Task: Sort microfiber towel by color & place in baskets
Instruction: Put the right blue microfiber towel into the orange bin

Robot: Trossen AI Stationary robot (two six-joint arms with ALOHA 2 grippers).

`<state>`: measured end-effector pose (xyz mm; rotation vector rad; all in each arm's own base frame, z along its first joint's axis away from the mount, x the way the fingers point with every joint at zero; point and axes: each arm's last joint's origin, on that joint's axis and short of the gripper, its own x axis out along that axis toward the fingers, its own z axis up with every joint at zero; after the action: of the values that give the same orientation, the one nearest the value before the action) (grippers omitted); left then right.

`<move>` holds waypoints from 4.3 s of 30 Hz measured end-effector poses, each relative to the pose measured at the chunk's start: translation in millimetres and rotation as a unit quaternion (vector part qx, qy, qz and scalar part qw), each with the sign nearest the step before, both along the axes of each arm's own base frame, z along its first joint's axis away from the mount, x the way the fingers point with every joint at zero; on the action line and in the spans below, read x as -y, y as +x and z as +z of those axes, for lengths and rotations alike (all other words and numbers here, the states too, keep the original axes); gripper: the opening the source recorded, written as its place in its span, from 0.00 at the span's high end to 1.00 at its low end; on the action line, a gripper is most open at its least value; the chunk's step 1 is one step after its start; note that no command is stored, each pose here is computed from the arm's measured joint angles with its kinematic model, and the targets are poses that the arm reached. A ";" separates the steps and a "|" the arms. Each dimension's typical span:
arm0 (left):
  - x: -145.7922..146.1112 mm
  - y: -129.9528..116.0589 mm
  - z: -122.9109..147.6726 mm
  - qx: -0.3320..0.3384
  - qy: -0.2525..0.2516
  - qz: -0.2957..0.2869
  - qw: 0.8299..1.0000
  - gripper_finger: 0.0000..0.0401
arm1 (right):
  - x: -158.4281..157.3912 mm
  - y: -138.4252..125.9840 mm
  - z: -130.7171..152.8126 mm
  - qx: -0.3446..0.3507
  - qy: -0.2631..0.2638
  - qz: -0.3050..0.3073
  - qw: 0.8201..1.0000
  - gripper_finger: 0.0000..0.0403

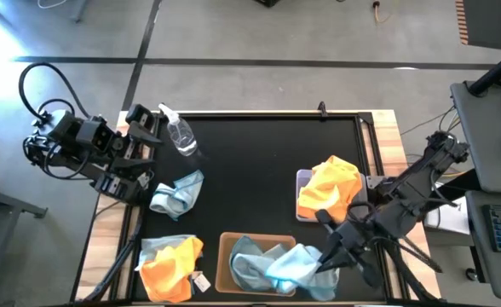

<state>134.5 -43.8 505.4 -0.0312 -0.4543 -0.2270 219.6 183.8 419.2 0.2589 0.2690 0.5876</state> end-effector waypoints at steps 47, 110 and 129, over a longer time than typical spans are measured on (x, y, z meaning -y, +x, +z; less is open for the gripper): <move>-5.7 -32.5 -0.6 -0.008 0.017 -0.092 0.996 0.59 | -6.9 130.2 -85.1 -0.069 -0.100 -0.162 0.979 0.97; -17.2 -66.4 0.6 0.003 0.002 -0.101 0.995 0.59 | 19.9 127.2 -117.9 -0.292 -0.028 -0.178 0.939 0.67; -17.1 -66.0 0.5 0.000 -0.005 -0.105 0.994 0.59 | 19.7 127.2 -117.9 -0.394 0.159 -0.231 0.875 0.56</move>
<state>68.6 -26.7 506.0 -0.0891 -0.4522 -0.4318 346.7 164.1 301.3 0.8627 0.8754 0.0135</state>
